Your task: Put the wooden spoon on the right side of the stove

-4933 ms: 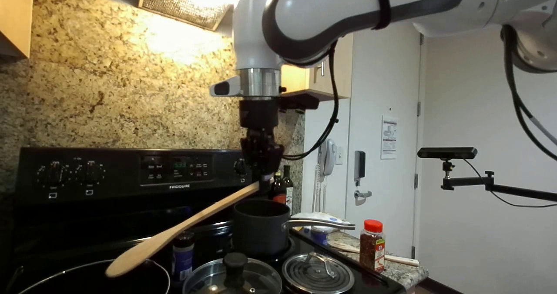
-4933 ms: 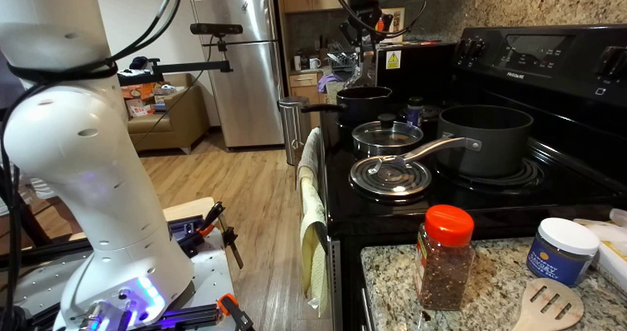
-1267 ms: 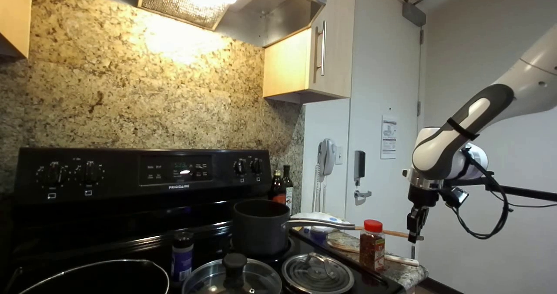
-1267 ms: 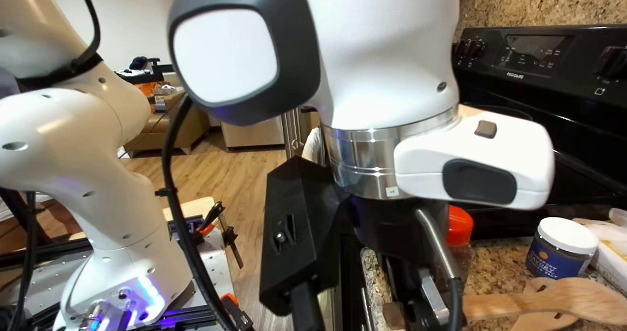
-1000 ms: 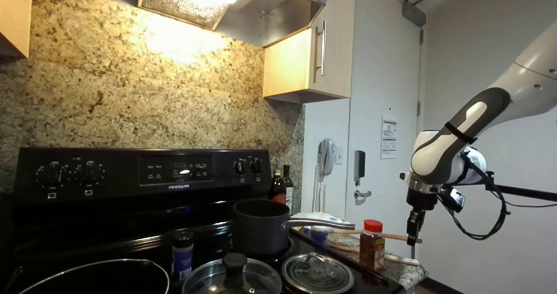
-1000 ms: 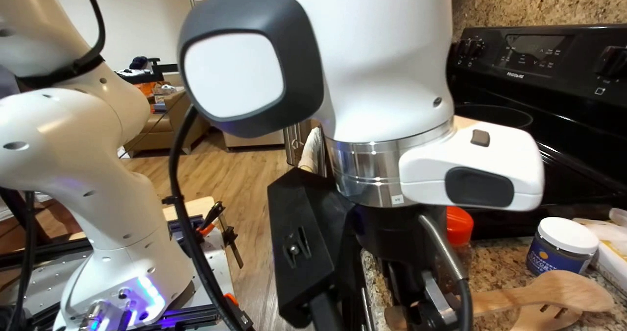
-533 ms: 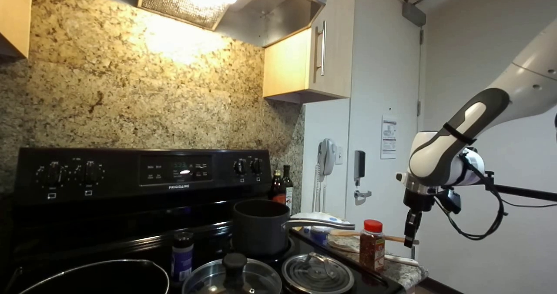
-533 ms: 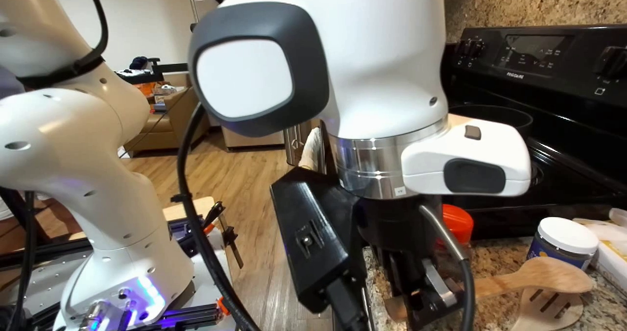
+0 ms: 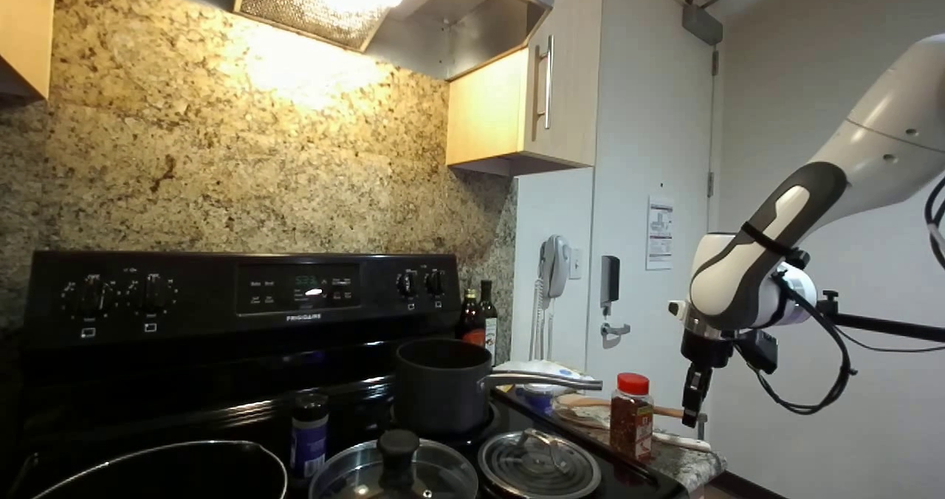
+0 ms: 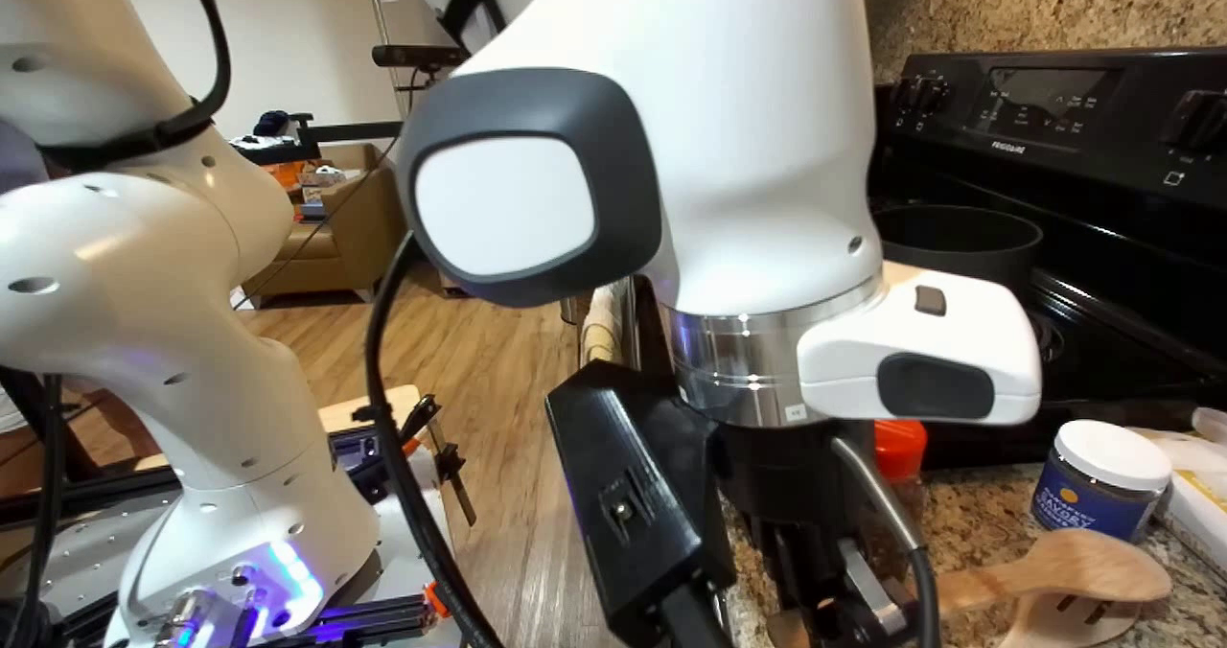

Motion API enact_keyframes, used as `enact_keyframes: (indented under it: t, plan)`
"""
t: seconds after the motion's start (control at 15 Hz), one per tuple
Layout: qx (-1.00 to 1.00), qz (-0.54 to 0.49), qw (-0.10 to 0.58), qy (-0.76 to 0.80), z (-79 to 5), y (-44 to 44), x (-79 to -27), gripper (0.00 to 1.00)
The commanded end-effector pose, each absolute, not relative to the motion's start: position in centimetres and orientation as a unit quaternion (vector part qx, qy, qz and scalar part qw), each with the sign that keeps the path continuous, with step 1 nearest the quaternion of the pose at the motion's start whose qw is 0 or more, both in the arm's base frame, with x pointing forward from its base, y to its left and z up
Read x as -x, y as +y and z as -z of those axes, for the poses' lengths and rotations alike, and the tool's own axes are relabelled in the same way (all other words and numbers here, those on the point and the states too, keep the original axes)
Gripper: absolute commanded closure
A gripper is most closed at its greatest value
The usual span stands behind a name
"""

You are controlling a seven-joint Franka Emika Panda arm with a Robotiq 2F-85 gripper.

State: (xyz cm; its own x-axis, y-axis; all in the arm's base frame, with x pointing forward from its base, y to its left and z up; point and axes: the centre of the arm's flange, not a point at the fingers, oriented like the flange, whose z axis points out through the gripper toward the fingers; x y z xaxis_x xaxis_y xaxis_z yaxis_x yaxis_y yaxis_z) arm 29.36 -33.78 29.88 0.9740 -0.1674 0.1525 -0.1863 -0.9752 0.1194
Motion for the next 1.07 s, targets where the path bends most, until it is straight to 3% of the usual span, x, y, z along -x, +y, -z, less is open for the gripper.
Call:
enact_keyframes:
  t: [0.0,0.4,0.47,0.53,1.0]
  plan:
    - [-0.991,-0.066,0.071,-0.096,-27.6,-35.8,-28.4,0.93]
    - [-0.991,-0.083,0.058,-0.088,-26.3,-36.4,-27.3,0.93]
    - [-0.991,-0.085,0.053,-0.086,-26.2,-36.4,-27.4,0.61]
    - [-0.991,-0.088,0.053,-0.085,-26.1,-36.4,-27.4,0.46]
    - [-0.99,-0.098,0.036,-0.09,-27.2,-36.4,-27.1,0.03]
